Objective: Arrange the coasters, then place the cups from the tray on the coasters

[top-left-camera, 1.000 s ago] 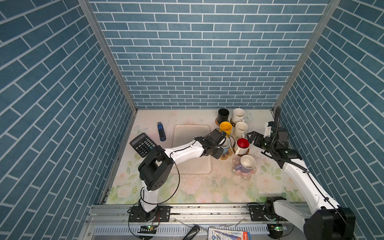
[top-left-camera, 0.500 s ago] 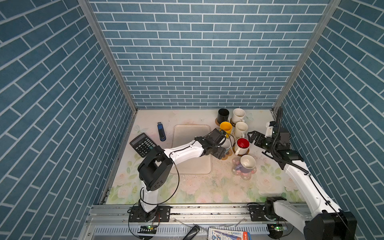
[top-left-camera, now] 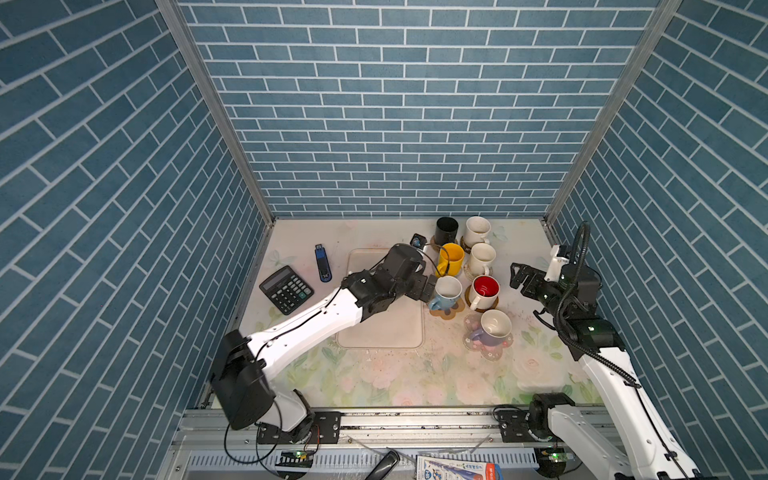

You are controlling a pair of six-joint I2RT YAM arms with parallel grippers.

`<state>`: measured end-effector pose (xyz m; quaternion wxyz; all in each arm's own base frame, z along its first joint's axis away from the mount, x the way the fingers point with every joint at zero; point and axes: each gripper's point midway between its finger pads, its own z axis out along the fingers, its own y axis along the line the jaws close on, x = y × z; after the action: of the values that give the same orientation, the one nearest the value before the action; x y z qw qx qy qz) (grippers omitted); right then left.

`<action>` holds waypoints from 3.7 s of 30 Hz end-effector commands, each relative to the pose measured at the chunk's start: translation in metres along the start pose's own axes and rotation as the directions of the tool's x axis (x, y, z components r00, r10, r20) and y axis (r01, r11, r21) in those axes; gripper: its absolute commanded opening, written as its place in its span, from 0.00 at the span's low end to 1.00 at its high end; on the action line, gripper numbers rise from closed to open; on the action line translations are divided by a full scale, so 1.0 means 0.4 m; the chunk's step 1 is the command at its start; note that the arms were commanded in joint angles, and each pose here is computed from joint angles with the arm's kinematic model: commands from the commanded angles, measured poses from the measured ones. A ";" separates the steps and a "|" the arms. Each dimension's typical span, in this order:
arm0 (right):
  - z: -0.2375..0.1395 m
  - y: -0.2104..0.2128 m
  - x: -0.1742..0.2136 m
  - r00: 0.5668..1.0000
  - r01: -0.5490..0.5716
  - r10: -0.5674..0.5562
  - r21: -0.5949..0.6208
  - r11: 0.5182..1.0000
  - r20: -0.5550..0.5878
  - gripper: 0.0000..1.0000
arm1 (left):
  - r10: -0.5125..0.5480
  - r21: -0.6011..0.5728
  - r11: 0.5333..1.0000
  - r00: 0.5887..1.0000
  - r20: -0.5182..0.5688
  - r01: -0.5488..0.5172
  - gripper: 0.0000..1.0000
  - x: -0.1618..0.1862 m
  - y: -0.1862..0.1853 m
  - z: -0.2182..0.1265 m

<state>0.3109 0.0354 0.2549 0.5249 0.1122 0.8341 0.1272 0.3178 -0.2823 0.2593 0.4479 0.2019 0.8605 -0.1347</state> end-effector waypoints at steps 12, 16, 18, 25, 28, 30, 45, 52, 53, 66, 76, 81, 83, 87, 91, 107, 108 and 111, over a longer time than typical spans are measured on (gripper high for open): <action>0.052 -0.171 0.104 0.969 0.188 -0.223 0.266 0.945 0.107 0.99 | -0.151 -0.615 0.770 0.985 0.087 0.173 0.99 0.172 0.450 -0.312; 0.092 -0.212 0.135 0.963 0.227 -0.261 0.336 0.914 0.060 0.99 | -0.075 -0.844 0.514 0.988 0.137 0.156 0.99 0.243 0.562 -0.394; 0.106 -0.227 0.141 0.960 0.230 -0.272 0.364 0.902 0.066 0.99 | -0.055 -0.876 0.466 0.992 0.114 0.126 0.99 0.276 0.597 -0.381; 0.134 -0.264 0.170 0.945 0.228 -0.302 0.417 0.880 0.121 0.99 | -0.107 -0.830 0.529 0.984 0.140 0.176 0.99 0.369 0.685 -0.249; 0.145 -0.282 0.168 0.934 0.221 -0.321 0.458 0.861 0.154 0.99 | -0.048 -0.805 0.578 0.990 0.129 0.133 0.99 0.371 0.696 -0.187; 0.156 -0.285 0.163 0.929 0.205 -0.320 0.462 0.863 0.187 0.99 | -0.041 -0.788 0.602 0.991 0.129 0.127 0.99 0.368 0.704 -0.148; 0.232 -0.276 0.167 0.903 0.258 -0.376 0.435 0.863 0.210 0.99 | -0.020 -0.713 0.687 0.985 0.174 0.140 0.99 0.369 0.767 0.008; 0.239 -0.254 0.181 0.892 0.297 -0.397 0.382 0.875 0.217 0.99 | -0.034 -0.694 0.699 0.978 0.204 0.169 0.99 0.382 0.775 0.011; 0.238 -0.253 0.182 0.890 0.297 -0.398 0.380 0.876 0.221 0.99 | -0.039 -0.692 0.701 0.978 0.206 0.173 0.99 0.384 0.777 0.012; 0.209 -0.244 0.192 0.867 0.292 -0.401 0.349 0.890 0.296 0.99 | -0.069 -0.692 0.688 0.969 0.239 0.220 0.99 0.399 0.798 0.009; 0.263 -0.226 0.203 0.890 0.342 -0.399 0.255 0.904 0.222 0.99 | -0.076 -0.679 0.703 0.972 0.222 0.210 0.99 0.400 0.798 0.020; 0.266 -0.248 0.205 0.913 0.296 -0.345 0.228 0.928 0.218 0.99 | -0.075 -0.651 0.731 0.972 0.222 0.205 0.99 0.400 0.791 0.032; 0.269 -0.263 0.207 0.923 0.269 -0.316 0.220 0.938 0.219 0.99 | -0.075 -0.649 0.732 0.972 0.224 0.206 0.99 0.398 0.791 0.031; 0.286 -0.283 0.209 0.939 0.238 -0.281 0.214 0.947 0.199 0.99 | -0.077 -0.649 0.733 0.972 0.222 0.206 0.99 0.400 0.791 0.032; 0.316 -0.300 0.206 0.960 0.216 -0.247 0.210 0.953 0.132 0.99 | -0.069 -0.641 0.741 0.972 0.226 0.202 0.99 0.401 0.787 0.033; 0.335 -0.293 0.208 0.962 0.235 -0.256 0.189 0.953 0.092 0.99 | -0.055 -0.586 0.787 0.969 0.239 0.190 0.99 0.414 0.770 0.053; 0.335 -0.294 0.209 0.963 0.235 -0.255 0.190 0.953 0.091 0.99 | -0.055 -0.587 0.787 0.969 0.241 0.190 0.99 0.415 0.770 0.052; 0.335 -0.293 0.209 0.963 0.235 -0.255 0.188 0.954 0.091 0.99 | -0.053 -0.586 0.788 0.969 0.242 0.190 0.99 0.412 0.770 0.052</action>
<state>0.3865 -0.0362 0.0850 0.5652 0.0600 0.8224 -0.0248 0.3918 0.0178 0.0953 0.5644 -0.0266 0.8192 0.0980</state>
